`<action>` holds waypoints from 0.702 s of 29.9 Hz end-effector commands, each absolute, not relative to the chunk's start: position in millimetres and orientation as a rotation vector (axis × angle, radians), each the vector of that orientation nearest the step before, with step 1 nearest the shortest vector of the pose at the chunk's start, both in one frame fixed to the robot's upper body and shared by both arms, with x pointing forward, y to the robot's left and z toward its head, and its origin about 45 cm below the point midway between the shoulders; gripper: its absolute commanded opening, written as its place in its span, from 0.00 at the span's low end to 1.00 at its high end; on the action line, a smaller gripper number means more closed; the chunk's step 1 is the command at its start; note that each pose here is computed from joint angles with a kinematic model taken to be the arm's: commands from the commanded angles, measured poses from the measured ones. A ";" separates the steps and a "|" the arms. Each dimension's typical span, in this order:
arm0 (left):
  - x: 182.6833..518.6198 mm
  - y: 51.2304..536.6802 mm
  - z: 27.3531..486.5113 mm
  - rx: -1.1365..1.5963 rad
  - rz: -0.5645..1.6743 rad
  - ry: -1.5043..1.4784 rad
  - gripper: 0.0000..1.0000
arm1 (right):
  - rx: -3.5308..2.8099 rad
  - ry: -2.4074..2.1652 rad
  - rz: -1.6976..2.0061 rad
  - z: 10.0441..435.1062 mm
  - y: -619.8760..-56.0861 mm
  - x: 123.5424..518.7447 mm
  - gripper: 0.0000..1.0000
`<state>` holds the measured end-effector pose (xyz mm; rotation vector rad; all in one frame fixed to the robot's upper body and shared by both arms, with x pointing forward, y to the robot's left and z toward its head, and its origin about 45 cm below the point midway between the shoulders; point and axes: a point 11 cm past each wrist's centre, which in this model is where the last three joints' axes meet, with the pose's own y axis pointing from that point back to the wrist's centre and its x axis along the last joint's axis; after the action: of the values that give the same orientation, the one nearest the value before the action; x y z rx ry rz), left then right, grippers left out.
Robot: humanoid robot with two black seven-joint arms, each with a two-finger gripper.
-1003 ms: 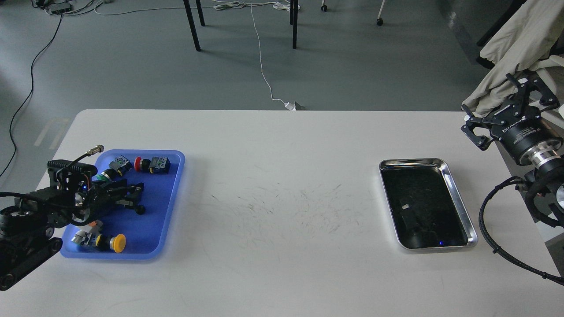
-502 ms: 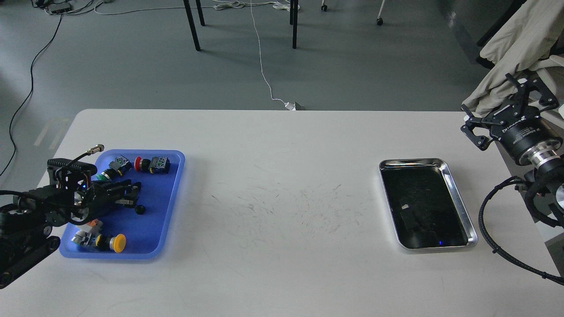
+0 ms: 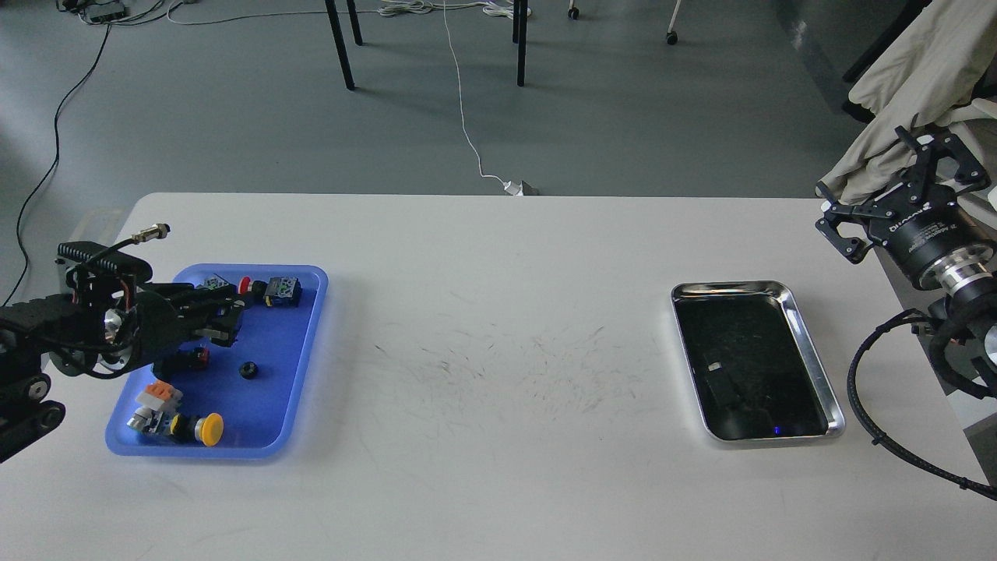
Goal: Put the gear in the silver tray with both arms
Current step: 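Carry the black gear with the left gripper toward the silver tray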
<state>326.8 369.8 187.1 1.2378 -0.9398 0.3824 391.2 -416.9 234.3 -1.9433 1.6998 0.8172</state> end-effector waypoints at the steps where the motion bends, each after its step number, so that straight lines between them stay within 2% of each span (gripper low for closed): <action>1: 325.2 334.5 205.9 1.178 0.360 -0.998 0.08 | -1.943 1.703 0.811 235.9 -418.5 392.1 0.98; 5: 340.6 294.4 229.1 1.134 0.340 -1.058 0.08 | -1.948 1.727 0.791 240.6 -427.3 391.5 0.98; 9: 349.4 218.4 227.2 1.013 0.312 -1.069 0.08 | -1.952 1.747 0.786 241.1 -434.2 389.8 0.98; 16: 339.7 127.9 205.3 0.898 0.269 -1.038 0.08 | -1.932 1.820 0.775 239.3 -457.3 384.9 0.98; 21: 328.0 82.1 179.7 0.872 0.195 -1.045 0.08 | -1.917 1.861 0.760 231.6 -482.9 376.8 0.98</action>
<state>334.1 107.1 192.5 0.8878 -1.0428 0.2300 381.7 -469.6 237.2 -1.9227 1.8468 0.7662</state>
